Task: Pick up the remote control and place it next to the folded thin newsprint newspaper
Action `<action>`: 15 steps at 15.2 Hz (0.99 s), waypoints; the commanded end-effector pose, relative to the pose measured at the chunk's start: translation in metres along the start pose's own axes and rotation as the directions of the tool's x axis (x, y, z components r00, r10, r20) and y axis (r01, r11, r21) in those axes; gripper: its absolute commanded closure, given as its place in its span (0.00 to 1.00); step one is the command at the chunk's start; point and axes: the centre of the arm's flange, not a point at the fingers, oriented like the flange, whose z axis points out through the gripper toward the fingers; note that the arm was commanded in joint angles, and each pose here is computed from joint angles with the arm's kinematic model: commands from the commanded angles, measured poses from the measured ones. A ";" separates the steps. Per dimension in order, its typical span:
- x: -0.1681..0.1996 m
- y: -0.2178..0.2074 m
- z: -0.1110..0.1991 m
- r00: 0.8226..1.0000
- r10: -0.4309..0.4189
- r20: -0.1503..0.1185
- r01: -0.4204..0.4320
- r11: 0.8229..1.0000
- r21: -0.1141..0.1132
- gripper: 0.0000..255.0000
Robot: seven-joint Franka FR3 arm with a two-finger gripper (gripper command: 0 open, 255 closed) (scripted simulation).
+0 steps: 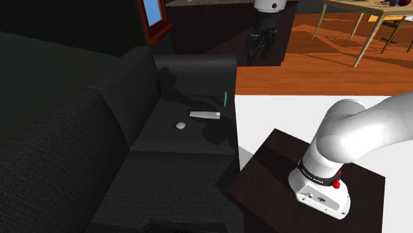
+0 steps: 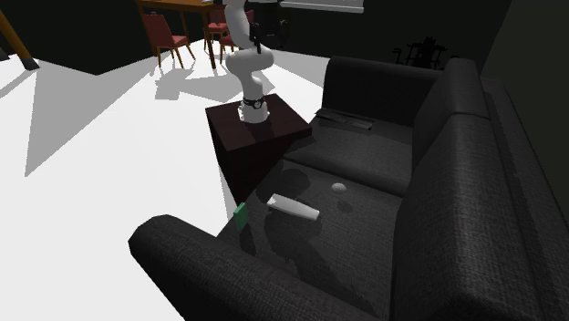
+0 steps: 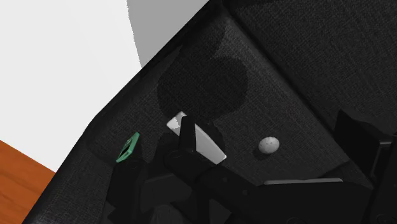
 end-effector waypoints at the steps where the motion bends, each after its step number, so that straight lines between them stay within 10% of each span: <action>1: 0.000 0.000 0.000 1.000 0.000 0.000 0.000 1.000 0.000 0.00; 15: 0.103 0.048 0.147 0.975 -0.222 0.005 0.222 0.975 0.015 0.00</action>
